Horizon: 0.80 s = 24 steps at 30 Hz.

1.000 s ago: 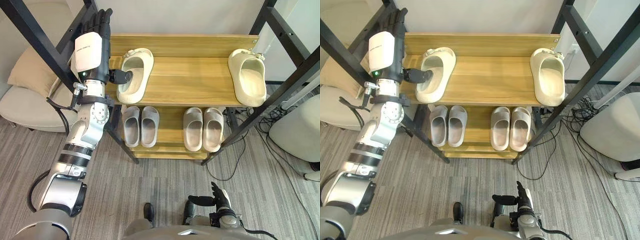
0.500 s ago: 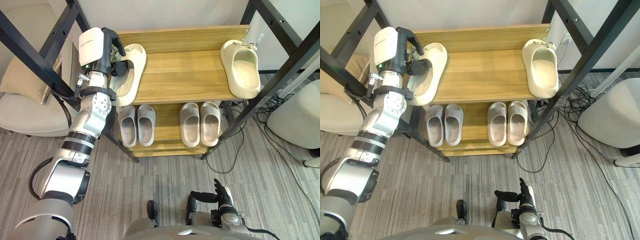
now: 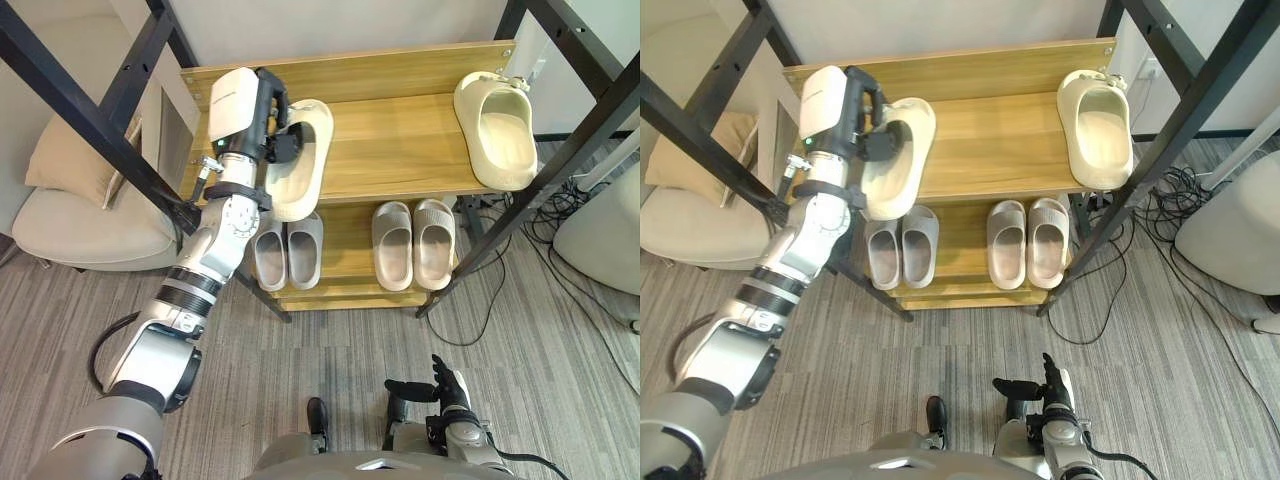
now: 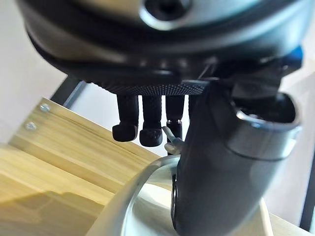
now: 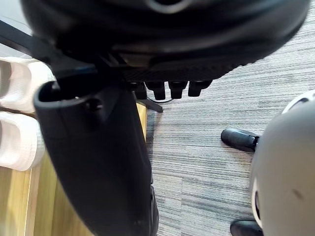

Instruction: Organize the slippers on the shoe rack

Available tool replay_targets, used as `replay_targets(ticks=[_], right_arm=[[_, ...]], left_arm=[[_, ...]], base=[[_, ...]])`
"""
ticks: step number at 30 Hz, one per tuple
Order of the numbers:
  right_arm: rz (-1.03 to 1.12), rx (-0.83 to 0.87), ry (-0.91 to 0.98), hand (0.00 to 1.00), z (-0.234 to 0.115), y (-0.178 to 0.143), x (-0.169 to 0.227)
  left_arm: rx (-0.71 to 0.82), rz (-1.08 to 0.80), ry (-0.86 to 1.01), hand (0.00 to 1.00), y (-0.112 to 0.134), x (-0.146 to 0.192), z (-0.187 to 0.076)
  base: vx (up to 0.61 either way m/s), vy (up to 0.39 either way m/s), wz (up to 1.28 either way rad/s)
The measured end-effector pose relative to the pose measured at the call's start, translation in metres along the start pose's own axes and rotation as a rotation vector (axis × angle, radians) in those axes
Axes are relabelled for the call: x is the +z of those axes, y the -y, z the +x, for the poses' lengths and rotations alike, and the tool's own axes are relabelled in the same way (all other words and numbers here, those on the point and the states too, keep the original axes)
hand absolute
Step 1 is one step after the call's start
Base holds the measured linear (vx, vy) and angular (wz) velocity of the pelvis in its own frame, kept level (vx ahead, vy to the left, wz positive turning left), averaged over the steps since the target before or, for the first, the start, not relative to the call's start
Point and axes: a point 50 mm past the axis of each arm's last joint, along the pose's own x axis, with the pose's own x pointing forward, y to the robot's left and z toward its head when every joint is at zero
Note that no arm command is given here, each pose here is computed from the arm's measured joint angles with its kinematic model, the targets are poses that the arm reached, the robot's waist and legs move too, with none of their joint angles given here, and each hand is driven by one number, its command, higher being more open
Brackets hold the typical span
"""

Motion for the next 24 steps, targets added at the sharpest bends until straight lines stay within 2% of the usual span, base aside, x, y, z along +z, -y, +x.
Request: replay_targets(ticks=[9, 16, 17, 24], right_arm=[[0.069, -0.045, 0.004, 1.0, 0.002, 0.006, 0.005], [0.077, -0.051, 0.019, 1.0, 0.003, 0.007, 0.007], [0.077, -0.051, 0.019, 1.0, 0.003, 0.007, 0.007], [0.081, -0.052, 0.032, 1.0, 0.003, 0.007, 0.009]], left_arm=[[0.002, -0.079, 0.091, 0.0, 0.004, 0.037, 0.018], [0.003, -0.102, 0.091, 0.0, 0.006, 0.044, 0.026], [0.003, -0.1, 0.09, 1.0, 0.005, 0.044, 0.027], [0.014, -0.105, 0.074, 1.0, 0.0, 0.045, 0.039]], base=[[0.0, 0.035, -0.16], [-0.02, 0.025, -0.09], [-0.04, 0.037, -0.05], [0.0, 0.004, -0.01]])
